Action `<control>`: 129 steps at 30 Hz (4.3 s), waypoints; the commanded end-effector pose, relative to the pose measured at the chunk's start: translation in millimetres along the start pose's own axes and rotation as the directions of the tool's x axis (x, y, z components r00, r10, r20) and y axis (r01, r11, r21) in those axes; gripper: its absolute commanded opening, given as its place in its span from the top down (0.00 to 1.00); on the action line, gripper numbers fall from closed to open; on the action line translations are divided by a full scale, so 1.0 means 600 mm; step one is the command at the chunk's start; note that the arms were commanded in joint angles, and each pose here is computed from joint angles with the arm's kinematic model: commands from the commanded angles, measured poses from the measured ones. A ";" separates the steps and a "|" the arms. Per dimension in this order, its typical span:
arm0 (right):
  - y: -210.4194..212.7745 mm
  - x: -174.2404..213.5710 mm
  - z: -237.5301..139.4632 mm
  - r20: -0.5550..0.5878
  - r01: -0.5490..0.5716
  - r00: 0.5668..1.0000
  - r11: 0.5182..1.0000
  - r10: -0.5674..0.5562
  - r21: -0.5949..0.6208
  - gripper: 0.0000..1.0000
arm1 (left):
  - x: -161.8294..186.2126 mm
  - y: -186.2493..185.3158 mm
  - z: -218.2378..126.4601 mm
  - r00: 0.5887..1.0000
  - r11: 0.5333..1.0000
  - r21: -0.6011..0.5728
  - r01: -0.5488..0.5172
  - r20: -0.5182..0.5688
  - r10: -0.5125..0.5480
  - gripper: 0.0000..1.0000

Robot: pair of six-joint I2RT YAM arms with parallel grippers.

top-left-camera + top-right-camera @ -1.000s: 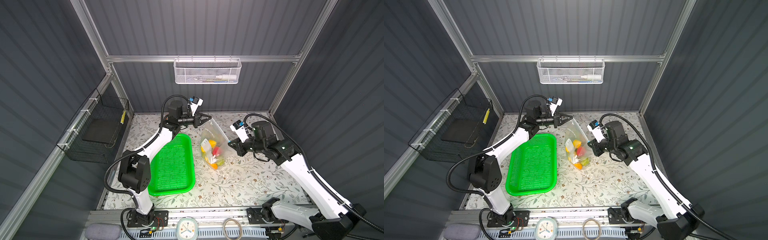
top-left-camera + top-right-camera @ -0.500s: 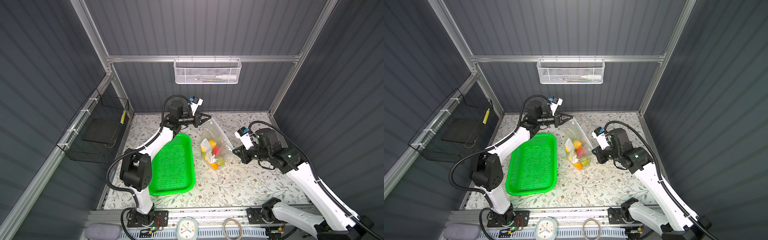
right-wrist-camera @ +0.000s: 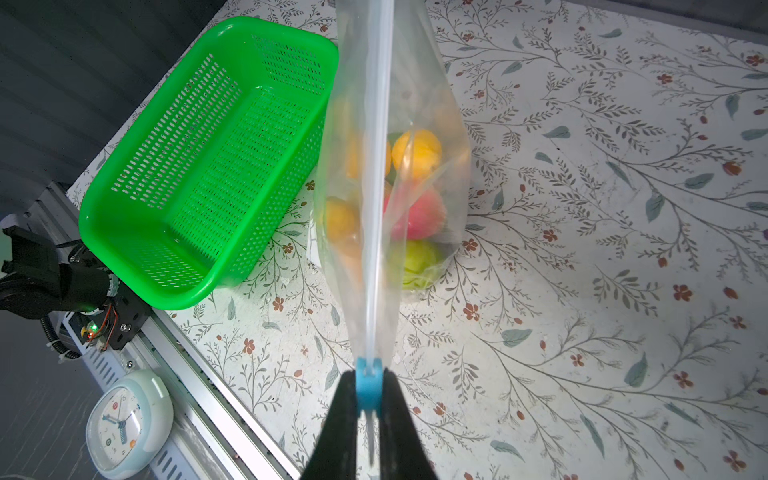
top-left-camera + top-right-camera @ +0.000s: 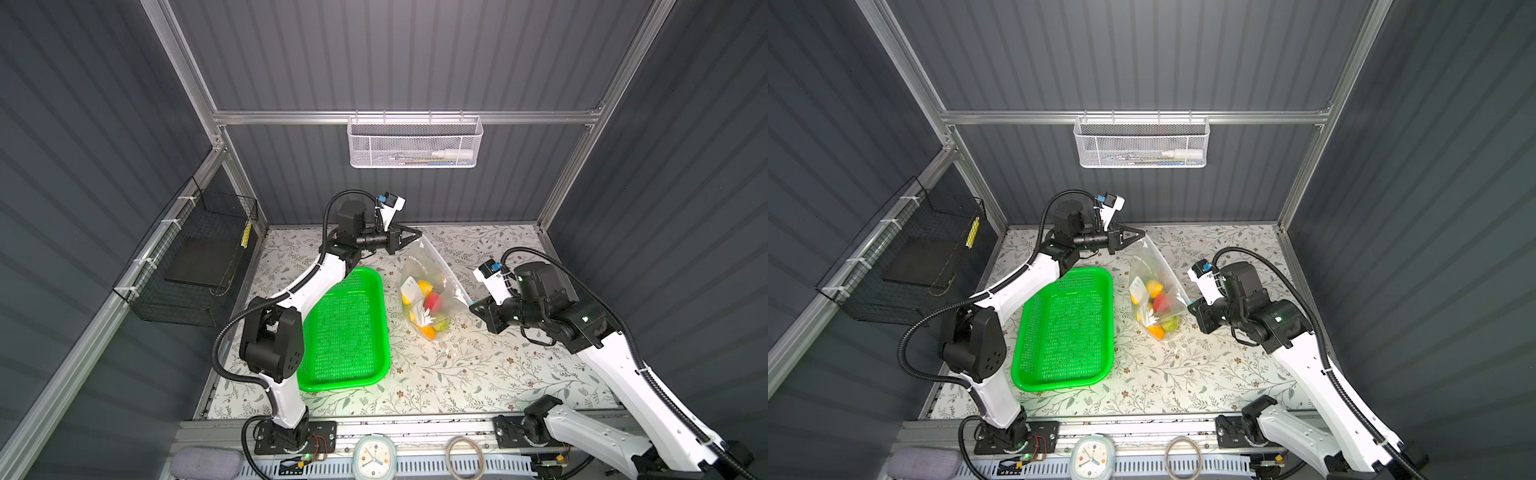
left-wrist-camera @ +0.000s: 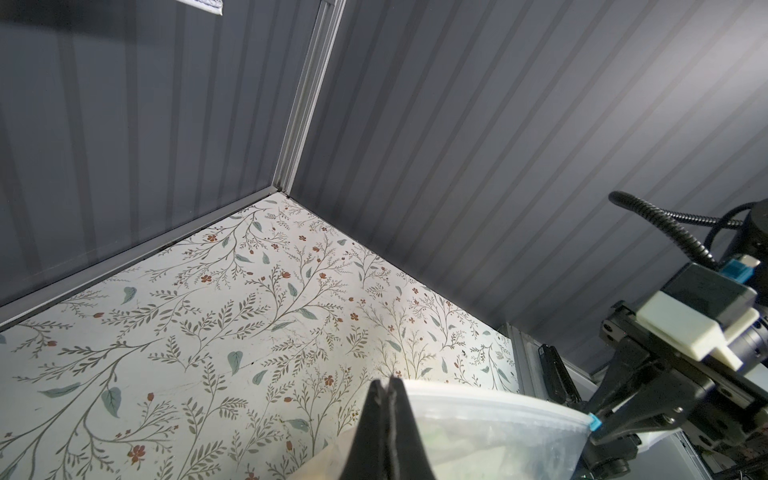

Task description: Place the food in the zip-top bag and seal the zipper

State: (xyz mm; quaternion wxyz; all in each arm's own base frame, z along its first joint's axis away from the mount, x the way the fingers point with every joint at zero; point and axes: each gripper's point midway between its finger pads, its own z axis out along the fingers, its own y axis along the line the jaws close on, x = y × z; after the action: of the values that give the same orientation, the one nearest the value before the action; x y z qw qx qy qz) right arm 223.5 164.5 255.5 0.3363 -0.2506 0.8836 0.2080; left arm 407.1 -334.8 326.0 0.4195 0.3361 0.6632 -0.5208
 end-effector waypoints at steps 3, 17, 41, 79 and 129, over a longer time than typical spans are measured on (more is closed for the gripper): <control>-0.004 0.060 -0.005 -0.125 -0.036 0.991 0.999 0.038 0.021 1.00 | -0.035 0.043 -0.021 0.998 0.995 -0.101 -0.026 0.060 0.032 1.00; -0.005 0.060 -0.012 -0.121 -0.032 0.992 0.999 0.036 0.030 1.00 | -0.036 0.044 -0.020 0.998 0.995 -0.099 -0.023 0.064 0.030 1.00; 0.003 -0.057 -0.074 0.140 0.055 0.988 0.996 -0.064 0.065 1.00 | -0.063 -0.047 -0.023 0.995 0.999 -0.051 -0.003 0.103 0.008 1.00; -0.118 -0.071 -0.014 0.359 -0.257 0.917 0.947 0.176 0.191 1.00 | 0.104 -0.080 -0.023 0.947 0.895 -0.320 0.312 0.178 -0.266 0.00; -0.474 0.072 0.131 0.473 -0.477 0.850 0.718 0.231 0.507 0.01 | 0.336 0.255 -0.677 0.952 -0.156 -0.940 0.303 0.304 0.017 0.00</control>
State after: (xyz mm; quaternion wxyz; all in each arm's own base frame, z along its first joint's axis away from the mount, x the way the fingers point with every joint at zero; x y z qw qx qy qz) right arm 376.7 -28.1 82.4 0.4427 0.1259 0.8866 0.0466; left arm 366.8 91.1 118.1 0.5032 -0.2418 0.8269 0.0678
